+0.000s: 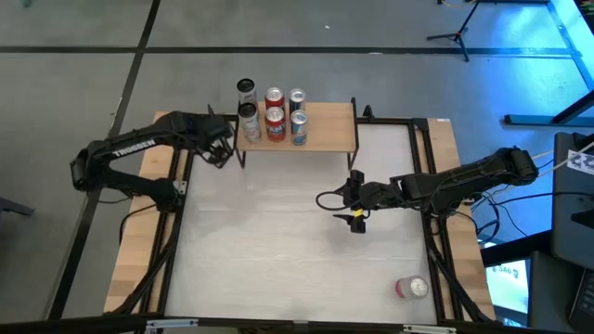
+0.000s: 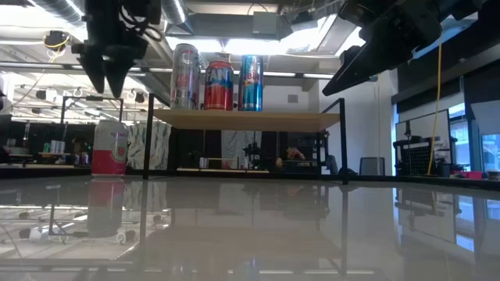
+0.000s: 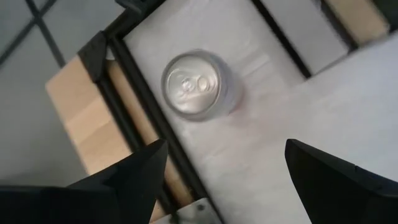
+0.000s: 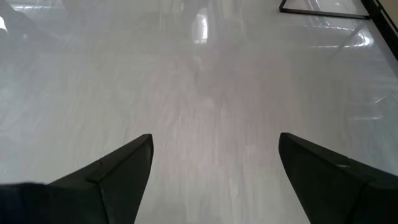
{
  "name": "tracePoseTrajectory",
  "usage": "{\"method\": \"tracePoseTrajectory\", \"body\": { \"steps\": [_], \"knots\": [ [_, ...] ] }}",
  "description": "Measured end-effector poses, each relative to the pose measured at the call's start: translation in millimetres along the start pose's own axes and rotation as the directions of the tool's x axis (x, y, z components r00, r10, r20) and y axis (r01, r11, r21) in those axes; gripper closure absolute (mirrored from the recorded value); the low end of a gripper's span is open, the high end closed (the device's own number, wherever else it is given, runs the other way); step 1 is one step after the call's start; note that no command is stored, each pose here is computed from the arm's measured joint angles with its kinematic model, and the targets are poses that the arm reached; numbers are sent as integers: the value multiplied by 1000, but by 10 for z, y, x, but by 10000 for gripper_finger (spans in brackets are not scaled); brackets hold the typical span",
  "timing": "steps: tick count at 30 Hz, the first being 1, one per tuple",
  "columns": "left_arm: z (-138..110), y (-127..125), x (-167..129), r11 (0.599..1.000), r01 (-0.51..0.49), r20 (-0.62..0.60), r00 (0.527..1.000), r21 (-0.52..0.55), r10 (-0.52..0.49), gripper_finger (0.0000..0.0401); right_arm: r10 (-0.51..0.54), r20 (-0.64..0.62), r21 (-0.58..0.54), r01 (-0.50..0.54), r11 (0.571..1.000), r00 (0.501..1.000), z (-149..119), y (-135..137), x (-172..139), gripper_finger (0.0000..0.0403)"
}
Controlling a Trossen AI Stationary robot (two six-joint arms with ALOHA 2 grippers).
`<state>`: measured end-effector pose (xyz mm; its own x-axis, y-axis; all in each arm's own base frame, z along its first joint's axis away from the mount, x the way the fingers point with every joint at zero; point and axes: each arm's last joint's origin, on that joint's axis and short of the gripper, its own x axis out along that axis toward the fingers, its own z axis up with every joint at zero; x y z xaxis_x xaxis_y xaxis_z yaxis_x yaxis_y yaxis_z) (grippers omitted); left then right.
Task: Place canned beverage on shelf
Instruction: Put the right pink soda can on the shelf
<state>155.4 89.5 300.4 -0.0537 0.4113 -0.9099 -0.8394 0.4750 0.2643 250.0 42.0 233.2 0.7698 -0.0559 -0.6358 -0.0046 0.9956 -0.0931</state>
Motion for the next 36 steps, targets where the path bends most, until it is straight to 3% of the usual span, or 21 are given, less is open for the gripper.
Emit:
{"method": "tracePoseTrajectory", "body": {
  "steps": [11, 17, 21, 36],
  "knots": [
    [156, 205, 103, 995, -4, 15, 1000, -101, 5, 87, 0, 0, 0, 0, 1000, 1000, 0, 0, 0, 61],
    [198, 284, 151, 990, 69, -12, 997, -123, -71, 87, 0, 0, 0, 0, 1000, 1000, 0, 0, 0, 61],
    [206, 335, 231, 986, 67, -24, 997, -153, -71, 87, 0, 0, 0, 0, 1000, 1000, 0, 0, 0, 61],
    [137, 358, 680, 987, 94, -39, 994, -127, -100, 87, 0, 1, 1, 0, 1000, 1000, 1, 0, 0, 61]
  ]
}}
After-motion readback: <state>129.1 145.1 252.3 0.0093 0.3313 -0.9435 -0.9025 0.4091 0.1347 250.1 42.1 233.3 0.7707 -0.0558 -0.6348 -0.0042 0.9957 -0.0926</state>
